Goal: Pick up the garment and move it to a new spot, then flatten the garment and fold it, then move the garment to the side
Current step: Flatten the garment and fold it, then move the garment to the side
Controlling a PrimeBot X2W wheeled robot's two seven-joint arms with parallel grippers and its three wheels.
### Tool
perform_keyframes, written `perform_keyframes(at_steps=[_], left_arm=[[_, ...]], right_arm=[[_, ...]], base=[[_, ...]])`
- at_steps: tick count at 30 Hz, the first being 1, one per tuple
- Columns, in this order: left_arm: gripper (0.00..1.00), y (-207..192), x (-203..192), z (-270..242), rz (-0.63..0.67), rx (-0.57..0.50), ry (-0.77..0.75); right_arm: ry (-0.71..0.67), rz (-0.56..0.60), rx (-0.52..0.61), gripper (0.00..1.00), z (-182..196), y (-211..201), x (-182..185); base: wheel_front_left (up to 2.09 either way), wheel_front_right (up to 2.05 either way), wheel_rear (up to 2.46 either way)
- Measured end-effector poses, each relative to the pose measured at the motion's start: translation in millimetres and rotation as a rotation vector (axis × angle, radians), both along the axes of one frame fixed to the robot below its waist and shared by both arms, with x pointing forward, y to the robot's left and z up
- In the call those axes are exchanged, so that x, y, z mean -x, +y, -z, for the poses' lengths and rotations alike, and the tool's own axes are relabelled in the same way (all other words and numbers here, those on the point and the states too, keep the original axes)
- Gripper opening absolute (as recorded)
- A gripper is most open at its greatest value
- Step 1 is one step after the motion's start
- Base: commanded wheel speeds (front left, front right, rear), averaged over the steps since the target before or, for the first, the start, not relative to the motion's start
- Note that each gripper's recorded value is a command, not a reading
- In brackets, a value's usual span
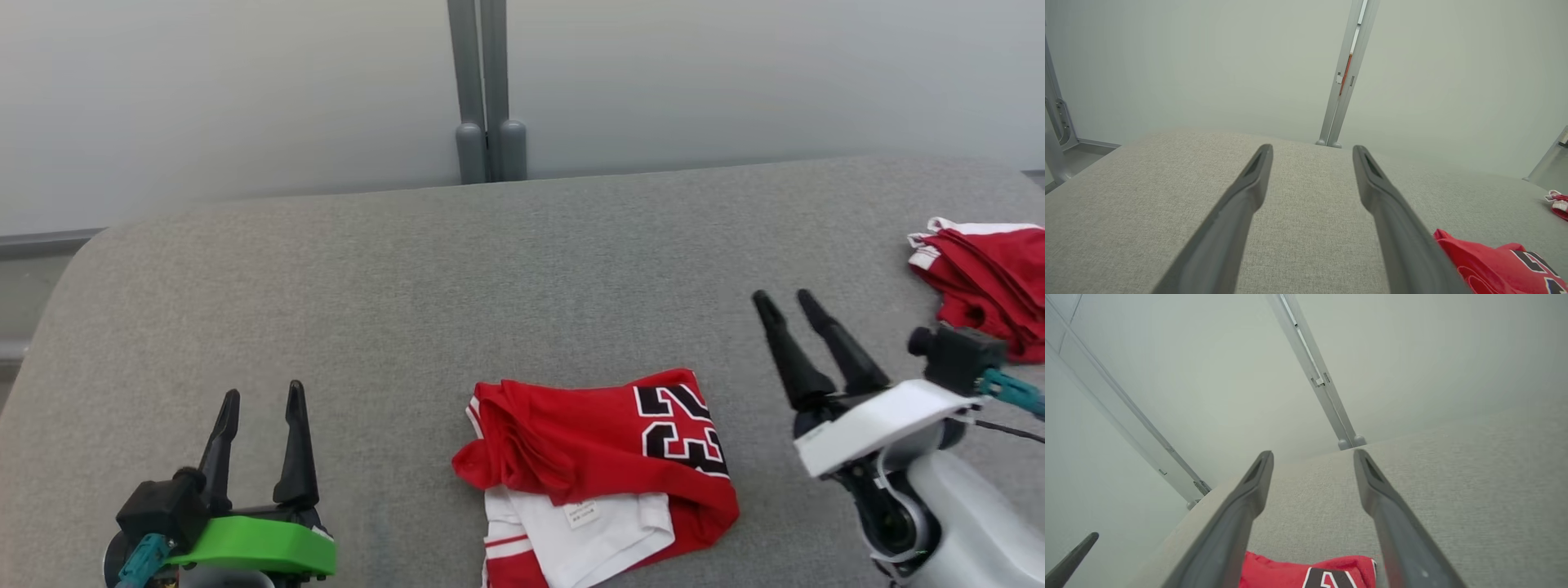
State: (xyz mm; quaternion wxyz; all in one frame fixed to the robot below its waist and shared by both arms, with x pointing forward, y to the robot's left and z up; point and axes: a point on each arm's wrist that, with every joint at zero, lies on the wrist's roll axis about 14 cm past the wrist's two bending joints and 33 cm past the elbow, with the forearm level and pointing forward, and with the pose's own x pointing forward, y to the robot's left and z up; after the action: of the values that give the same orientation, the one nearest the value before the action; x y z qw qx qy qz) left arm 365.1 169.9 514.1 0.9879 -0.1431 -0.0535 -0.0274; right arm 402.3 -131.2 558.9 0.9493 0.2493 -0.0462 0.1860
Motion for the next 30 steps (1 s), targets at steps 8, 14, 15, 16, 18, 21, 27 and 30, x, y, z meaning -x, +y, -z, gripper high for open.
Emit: perform_keyframes(at_steps=[8,14,15,16,18,21,27,30], left_arm=[[1.0,-21.1,-7.7,-6.7,0.056,0.01,-0.018],[1.0,-25.9,-8.6,-8.1,0.069,0.013,-0.022],[1.0,-25.8,-8.3,-8.3,0.069,0.013,-0.023],[1.0,-25.4,-8.0,-8.4,0.067,0.013,-0.023],[1.0,-24.0,-7.3,-9.1,0.063,0.013,-0.025],[1.0,-21.7,-6.4,-10.1,0.057,0.013,-0.028],[1.0,-16.7,-3.8,-13.1,0.039,0.013,-0.037],[1.0,-13.3,-1.6,-13.1,0.025,0.006,-0.037]], right_arm=[[-0.007,0.265,0.097,1.0,12.3,-87.1,27.5],[0.03,0.291,0.16,1.0,30.4,-92.4,37.5],[0.036,0.289,0.154,1.0,32.5,-90.3,37.6],[0.039,0.287,0.151,1.0,33.6,-88.6,37.3],[0.044,0.282,0.153,1.0,35.6,-86.5,36.9],[0.054,0.277,0.165,1.0,39.0,-85.2,36.4],[0.094,0.233,0.191,1.0,47.9,-74.5,33.1],[0.11,0.206,0.235,1.0,52.2,-68.7,28.4]], base=[[0.0,0.0,0.0],[0.0,0.0,0.0],[0.0,0.0,0.0],[0.0,0.0,0.0],[0.0,0.0,0.0],[0.0,0.0,0.0],[0.0,0.0,0.0],[0.0,0.0,0.0]])
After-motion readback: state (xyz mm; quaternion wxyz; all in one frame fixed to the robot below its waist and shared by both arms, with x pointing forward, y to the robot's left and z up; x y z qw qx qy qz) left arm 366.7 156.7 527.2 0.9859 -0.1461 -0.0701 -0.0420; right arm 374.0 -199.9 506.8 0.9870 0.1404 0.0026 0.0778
